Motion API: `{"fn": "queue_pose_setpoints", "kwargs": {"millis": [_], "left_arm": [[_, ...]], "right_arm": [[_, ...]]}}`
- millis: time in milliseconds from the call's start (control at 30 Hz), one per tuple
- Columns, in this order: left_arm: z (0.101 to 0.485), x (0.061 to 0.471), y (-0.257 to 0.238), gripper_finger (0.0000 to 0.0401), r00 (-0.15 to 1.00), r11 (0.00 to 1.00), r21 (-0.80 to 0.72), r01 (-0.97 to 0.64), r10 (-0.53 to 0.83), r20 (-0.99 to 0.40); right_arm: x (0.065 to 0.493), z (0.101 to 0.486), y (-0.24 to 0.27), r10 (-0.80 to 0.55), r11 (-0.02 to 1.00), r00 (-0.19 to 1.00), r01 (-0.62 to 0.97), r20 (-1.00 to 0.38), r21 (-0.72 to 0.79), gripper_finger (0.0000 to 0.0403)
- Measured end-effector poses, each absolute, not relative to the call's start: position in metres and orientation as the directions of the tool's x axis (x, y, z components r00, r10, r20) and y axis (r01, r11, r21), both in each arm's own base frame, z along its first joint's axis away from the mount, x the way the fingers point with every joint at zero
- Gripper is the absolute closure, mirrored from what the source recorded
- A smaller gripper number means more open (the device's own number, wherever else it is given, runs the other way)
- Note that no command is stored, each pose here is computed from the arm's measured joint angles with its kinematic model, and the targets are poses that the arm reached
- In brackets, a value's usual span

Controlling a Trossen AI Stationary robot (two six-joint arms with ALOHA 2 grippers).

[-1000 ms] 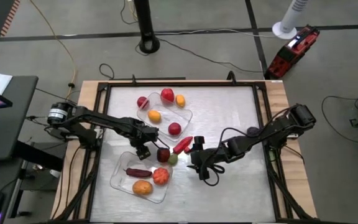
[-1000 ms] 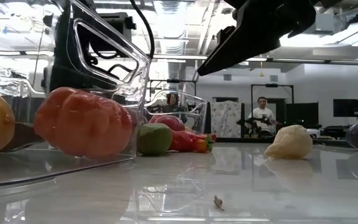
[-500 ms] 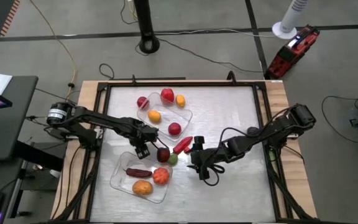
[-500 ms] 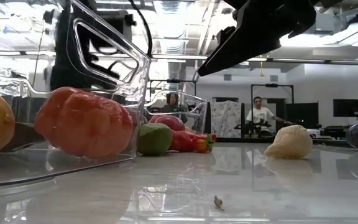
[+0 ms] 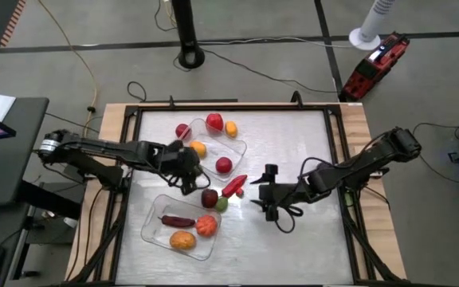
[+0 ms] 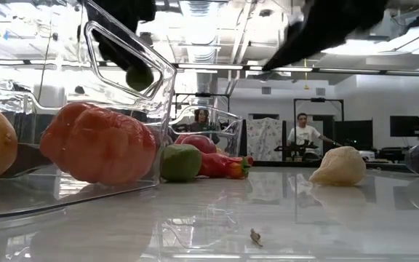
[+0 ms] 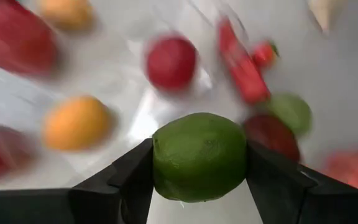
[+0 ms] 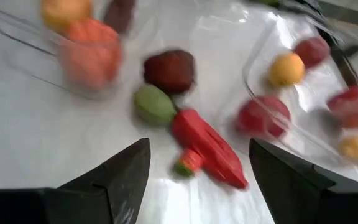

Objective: Sort produce into baskets
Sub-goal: Put the left lime into the top transparent bin

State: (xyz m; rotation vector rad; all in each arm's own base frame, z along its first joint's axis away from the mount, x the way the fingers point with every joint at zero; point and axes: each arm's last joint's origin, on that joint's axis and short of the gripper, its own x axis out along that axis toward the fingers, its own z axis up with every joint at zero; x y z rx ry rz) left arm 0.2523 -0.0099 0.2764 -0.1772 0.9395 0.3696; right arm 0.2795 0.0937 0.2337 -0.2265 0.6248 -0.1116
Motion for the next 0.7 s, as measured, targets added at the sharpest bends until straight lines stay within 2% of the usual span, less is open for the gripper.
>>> {"fn": "queue_pose_setpoints", "kwargs": {"millis": [133, 533, 700], "left_arm": [[0.276, 0.256, 0.005, 0.0190, 0.527, 0.914, 0.077, -0.399, 0.297, -0.796], [0.255, 0.275, 0.056, 0.0187, 0.463, 0.877, 0.137, -0.461, 0.369, -0.806], [0.247, 0.279, 0.070, 0.0162, 0.441, 0.865, 0.160, -0.475, 0.392, -0.808]], "right_arm": [[0.271, 0.218, 0.083, -0.193, 0.969, 0.807, 0.066, -0.558, -0.239, 0.0102], [0.270, 0.218, 0.074, -0.171, 0.978, 0.813, 0.072, -0.557, -0.195, 0.0111], [0.271, 0.215, 0.074, -0.162, 0.980, 0.809, 0.065, -0.565, -0.189, 0.0111]]}}
